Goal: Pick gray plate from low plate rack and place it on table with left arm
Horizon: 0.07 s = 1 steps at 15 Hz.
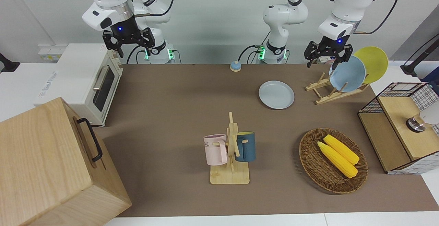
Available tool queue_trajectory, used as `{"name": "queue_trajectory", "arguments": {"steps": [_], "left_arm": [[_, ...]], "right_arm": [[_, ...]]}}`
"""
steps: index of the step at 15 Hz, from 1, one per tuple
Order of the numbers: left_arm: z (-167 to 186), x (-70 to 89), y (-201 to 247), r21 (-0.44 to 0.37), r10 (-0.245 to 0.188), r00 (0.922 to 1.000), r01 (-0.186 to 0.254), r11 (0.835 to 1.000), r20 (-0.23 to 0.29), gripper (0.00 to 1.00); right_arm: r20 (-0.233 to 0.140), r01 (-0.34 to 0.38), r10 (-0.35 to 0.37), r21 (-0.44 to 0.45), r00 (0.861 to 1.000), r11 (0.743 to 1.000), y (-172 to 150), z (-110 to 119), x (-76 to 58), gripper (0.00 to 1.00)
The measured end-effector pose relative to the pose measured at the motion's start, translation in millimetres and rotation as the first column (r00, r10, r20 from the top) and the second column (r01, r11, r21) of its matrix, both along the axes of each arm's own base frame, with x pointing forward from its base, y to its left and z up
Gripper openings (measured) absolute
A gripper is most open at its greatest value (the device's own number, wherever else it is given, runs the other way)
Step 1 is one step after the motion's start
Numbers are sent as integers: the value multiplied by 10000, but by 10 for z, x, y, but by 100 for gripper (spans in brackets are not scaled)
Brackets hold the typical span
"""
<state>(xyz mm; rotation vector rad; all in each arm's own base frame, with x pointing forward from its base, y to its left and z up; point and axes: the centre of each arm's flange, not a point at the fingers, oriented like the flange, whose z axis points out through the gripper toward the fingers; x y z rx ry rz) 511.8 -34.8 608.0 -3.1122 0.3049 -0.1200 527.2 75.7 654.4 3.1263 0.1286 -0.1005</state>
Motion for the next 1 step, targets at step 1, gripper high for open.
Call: {"name": "queue_trajectory", "arguments": {"steps": [1], "left_arm": [[4,-2,5,-19,14,10000,-14,10000,7,100]], "right_arm": [[0,0,0,0,10000,10000,0,0,0,99]]}}
